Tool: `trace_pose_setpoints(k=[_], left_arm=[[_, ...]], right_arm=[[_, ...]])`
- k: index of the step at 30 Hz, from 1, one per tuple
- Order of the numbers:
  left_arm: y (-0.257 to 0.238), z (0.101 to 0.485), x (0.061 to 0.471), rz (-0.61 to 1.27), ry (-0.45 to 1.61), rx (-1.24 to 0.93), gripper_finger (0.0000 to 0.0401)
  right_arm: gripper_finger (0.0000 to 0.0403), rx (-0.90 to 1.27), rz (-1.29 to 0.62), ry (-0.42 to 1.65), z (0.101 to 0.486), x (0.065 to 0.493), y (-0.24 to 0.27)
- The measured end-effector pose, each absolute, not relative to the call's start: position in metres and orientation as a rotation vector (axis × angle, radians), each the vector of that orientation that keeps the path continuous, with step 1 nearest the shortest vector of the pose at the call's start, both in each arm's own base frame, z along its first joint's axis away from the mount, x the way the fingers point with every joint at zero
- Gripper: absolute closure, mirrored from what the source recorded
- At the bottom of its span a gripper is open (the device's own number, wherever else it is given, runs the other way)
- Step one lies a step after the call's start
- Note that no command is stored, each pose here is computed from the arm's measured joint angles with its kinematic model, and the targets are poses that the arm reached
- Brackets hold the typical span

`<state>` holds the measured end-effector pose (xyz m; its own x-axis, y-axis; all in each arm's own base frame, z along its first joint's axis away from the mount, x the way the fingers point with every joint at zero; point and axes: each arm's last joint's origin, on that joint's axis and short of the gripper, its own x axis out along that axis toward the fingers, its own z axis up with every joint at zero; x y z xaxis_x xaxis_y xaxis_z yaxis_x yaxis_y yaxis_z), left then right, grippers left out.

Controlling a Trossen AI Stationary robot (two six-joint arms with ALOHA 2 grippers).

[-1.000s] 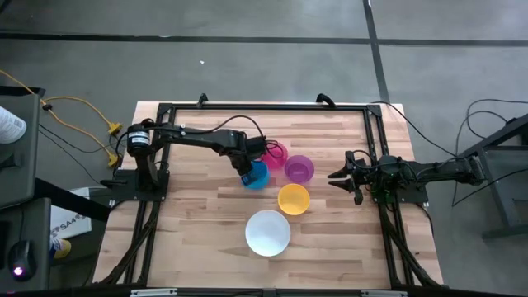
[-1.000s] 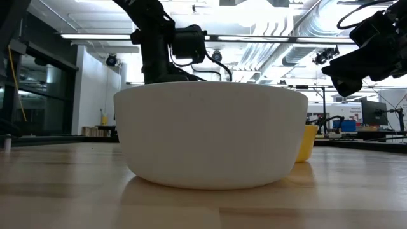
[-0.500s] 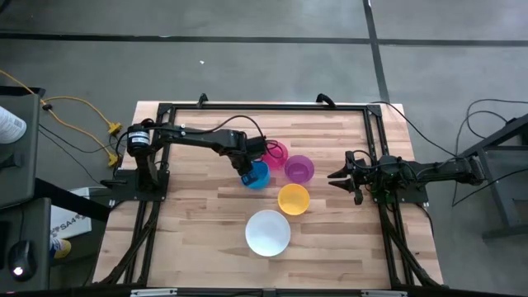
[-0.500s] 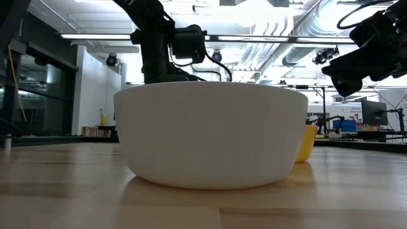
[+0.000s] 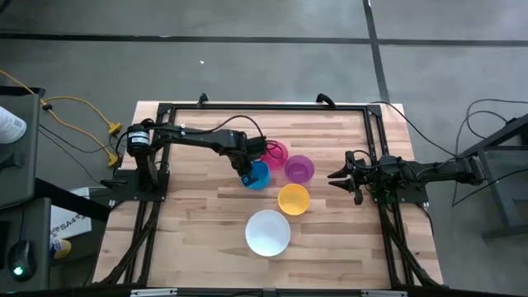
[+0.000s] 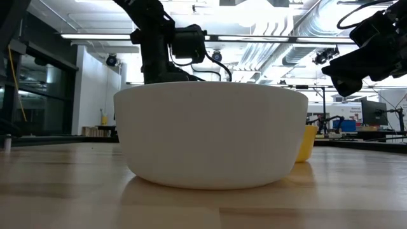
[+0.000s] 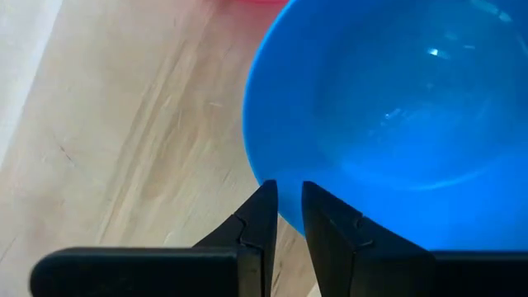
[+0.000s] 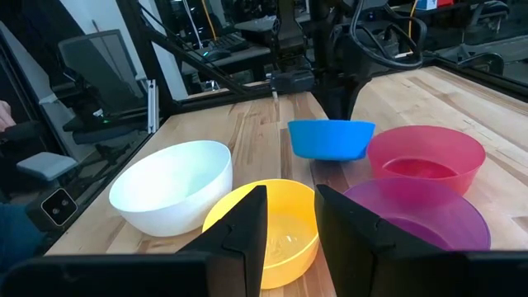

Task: Nest bowls inside each other
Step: Stack the blue bowl on top of the white bowl

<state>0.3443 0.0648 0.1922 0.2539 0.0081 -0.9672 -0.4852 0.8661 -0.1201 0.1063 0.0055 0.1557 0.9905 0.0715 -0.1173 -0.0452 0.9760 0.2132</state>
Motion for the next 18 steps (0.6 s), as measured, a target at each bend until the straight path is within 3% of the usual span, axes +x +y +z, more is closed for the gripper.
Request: trace_pose_setpoints(k=[18], left_arm=[[0.067, 0.207, 0.349, 0.356, 1.267, -0.405, 0.0343]], right_arm=[[0.0306, 0.212, 0.059, 0.125, 0.156, 0.106, 0.005]])
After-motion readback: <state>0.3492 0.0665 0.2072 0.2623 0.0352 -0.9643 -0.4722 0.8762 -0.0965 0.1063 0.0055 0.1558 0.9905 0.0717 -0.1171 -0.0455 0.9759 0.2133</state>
